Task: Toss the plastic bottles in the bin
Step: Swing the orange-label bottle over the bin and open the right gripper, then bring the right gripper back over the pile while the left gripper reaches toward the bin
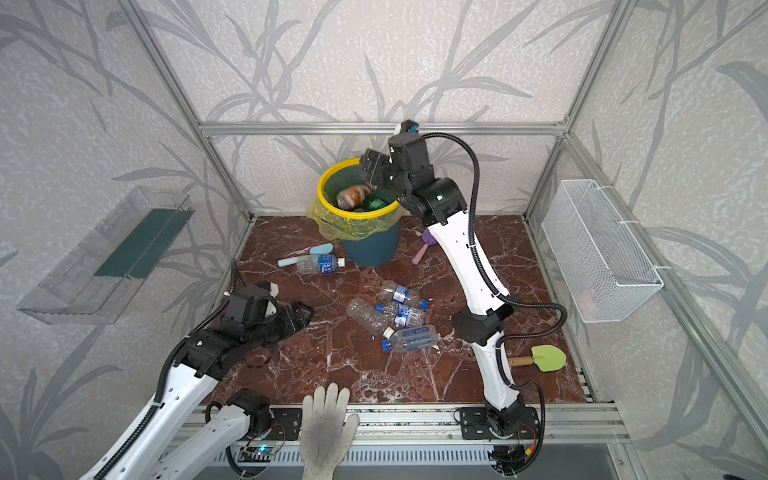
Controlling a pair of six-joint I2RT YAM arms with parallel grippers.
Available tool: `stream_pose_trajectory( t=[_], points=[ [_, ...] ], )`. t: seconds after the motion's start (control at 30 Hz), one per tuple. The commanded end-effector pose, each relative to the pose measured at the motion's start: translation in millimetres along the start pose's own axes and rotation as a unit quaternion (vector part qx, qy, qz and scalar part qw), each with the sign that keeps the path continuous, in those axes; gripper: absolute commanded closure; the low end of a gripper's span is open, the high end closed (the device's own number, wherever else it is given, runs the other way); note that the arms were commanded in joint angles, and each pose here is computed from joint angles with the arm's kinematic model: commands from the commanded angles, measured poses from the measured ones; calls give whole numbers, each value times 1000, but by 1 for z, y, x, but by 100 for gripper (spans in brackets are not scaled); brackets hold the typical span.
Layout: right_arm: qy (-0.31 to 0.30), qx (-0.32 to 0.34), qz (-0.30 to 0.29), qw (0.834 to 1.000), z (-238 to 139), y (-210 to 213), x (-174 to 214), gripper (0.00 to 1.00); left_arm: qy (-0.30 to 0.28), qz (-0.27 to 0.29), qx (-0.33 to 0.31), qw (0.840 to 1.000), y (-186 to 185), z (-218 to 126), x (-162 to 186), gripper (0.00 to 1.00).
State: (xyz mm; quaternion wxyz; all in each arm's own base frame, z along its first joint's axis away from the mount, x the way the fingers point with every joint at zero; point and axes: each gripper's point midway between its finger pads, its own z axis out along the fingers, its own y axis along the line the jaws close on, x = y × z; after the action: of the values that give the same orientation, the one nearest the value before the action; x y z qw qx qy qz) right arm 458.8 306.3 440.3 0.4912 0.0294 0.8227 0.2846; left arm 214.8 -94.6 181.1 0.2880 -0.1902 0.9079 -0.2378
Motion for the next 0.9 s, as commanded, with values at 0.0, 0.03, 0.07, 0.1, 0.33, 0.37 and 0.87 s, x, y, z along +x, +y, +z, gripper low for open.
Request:
stream_pose_trajectory(
  t=[0.0,0.03,0.07,0.1,0.33,0.37,0.87],
  points=[
    [14,6,-29,999,-48,-3,13,9,-16,11,-3,1000,-1,-8,-7,15],
    [1,8,-27,1000,-56,-10,17,10,-13,10,-4,1000,0,-7,-6,15],
    [-20,3,-15,1000,-71,-16,17,11,-12,9,-3,1000,0,-6,-5,15],
    [-12,15,-11,1000,-74,-30,33,12,-11,7,-3,1000,1,-5,-4,15],
    [60,87,33,994,-113,-113,128,13,-5,1,-3,1000,5,0,2,15],
    [73,97,41,992,-117,-125,143,13,-5,1,-4,1000,6,-1,2,15],
    [179,119,141,966,-144,-199,283,17,-16,-8,-18,1000,10,4,-3,15]
  ],
)
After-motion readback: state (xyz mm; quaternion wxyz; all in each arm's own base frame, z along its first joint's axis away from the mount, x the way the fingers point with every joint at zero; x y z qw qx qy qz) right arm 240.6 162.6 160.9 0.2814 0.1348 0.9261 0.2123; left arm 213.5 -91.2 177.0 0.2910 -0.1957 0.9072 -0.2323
